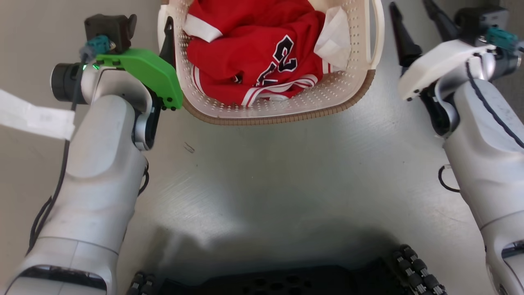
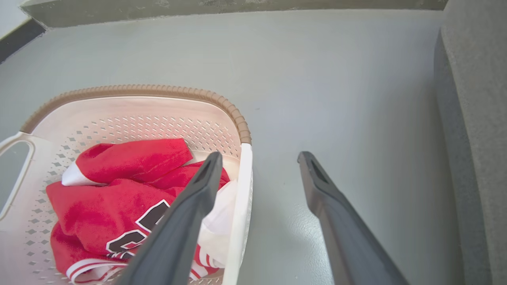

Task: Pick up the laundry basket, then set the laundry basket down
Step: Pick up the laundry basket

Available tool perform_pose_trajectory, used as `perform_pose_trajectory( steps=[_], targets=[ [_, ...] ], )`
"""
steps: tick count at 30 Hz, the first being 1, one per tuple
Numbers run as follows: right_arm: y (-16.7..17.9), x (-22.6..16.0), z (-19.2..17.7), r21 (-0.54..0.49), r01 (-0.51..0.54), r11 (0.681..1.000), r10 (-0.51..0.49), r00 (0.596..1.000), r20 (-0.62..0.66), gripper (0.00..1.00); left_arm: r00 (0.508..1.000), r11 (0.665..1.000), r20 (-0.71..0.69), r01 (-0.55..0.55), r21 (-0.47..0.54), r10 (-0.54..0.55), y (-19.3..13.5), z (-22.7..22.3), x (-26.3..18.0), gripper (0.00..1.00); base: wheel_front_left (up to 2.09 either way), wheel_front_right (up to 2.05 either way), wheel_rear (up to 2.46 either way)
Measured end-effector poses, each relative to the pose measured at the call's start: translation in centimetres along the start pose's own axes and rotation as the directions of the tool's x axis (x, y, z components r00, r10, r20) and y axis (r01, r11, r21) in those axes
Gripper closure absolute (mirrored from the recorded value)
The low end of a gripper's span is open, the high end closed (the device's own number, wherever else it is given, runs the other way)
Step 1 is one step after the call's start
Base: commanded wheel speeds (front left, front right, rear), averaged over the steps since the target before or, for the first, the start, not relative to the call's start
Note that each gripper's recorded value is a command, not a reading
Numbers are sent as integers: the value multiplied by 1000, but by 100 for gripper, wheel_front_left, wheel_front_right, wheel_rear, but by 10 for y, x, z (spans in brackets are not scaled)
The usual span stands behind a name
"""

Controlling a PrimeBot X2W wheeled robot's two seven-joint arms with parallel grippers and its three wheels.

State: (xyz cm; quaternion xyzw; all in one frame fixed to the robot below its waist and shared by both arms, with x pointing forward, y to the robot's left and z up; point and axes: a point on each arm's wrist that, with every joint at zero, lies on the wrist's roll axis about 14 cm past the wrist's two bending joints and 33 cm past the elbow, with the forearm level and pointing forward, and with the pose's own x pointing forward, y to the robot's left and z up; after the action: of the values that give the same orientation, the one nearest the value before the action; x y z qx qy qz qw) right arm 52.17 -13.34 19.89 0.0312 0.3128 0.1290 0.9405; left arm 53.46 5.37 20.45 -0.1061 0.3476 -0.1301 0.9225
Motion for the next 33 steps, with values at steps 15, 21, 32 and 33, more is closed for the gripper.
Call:
perform_pose_trajectory(
  steps=[15,21,32,33],
  targets=[
    [3,20,-44,2,-15,1000,15,991,-136,0,981,999,-191,6,-42,-14,7,-53,24,0,0,0,0],
    [1,28,-54,-1,-22,1000,21,986,-163,0,977,999,-212,8,-38,-16,9,-60,33,0,0,0,0],
    [14,35,-61,26,-46,999,50,984,-172,100,969,996,-245,16,-84,-36,2,-71,39,100,0,0,0],
    [13,35,-61,28,-44,999,49,984,-173,100,969,996,-246,13,-84,-34,3,-71,39,100,0,0,0]
  ],
)
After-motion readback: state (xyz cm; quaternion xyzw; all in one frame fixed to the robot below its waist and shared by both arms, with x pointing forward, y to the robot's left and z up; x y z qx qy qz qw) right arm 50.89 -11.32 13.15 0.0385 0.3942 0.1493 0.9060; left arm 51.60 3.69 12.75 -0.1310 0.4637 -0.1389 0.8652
